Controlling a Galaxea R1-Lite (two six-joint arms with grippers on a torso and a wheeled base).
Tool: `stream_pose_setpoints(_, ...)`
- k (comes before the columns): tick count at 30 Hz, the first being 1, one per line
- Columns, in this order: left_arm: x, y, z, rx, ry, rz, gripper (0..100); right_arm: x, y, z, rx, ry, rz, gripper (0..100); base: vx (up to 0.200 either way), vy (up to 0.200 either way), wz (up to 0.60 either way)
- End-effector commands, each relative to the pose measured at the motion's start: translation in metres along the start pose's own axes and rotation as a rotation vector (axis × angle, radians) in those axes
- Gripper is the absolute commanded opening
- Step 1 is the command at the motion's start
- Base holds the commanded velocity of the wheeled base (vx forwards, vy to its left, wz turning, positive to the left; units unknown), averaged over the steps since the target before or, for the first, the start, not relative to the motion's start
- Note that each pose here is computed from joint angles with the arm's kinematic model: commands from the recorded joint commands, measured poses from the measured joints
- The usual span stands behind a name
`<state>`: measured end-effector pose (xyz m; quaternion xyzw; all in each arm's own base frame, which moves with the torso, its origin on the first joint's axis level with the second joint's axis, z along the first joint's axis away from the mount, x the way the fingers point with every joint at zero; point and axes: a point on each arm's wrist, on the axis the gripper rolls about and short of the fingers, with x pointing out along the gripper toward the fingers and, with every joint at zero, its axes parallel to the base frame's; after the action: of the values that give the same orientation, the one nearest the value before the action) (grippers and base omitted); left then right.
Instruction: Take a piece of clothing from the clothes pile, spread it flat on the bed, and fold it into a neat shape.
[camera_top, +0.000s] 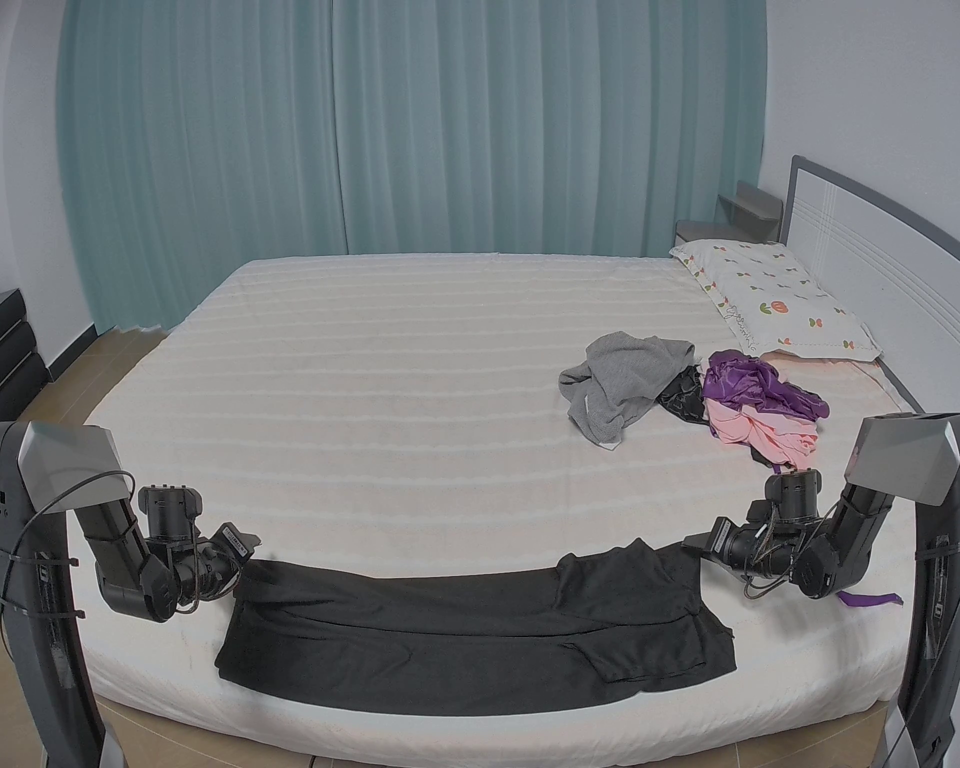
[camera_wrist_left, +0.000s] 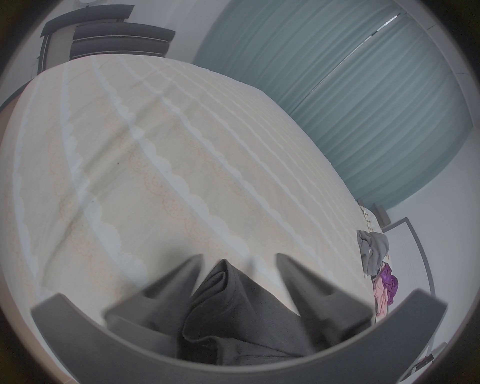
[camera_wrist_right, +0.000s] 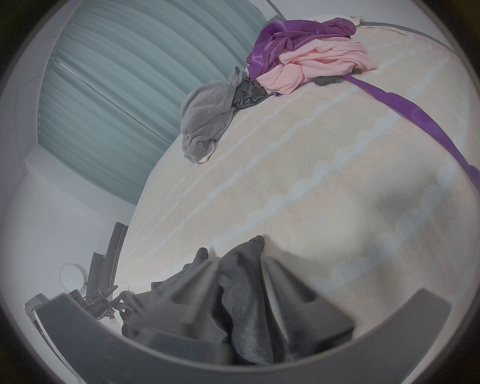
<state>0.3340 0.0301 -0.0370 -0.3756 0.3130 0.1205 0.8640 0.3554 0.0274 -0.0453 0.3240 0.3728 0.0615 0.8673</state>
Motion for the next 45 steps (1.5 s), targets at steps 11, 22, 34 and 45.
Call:
stream_pose_setpoints(11, -0.059, -0.014, 0.002, -0.046, -0.031, -0.024, 100, -0.055, 0.031, 0.003, 0.144, -0.075, 0.022, 100, 0.000, 0.000, 0.00)
stream_pose_setpoints(22, -0.054, -0.018, -0.027, 0.007, 0.012, 0.040, 100, -0.050, 0.032, -0.029, 0.201, -0.041, -0.085, 100, 0.000, 0.000, 0.00)
stream_pose_setpoints(34, -0.050, -0.013, -0.040, 0.088, -0.026, 0.153, 0, -0.062, 0.039, -0.041, 0.179, -0.056, -0.155, 100, 0.000, 0.000, 0.00)
stream_pose_setpoints(45, -0.064, -0.035, -0.036, 0.099, -0.125, 0.117, 0, -0.049, 0.057, -0.064, 0.154, -0.029, -0.189, 100, 0.000, 0.000, 0.00)
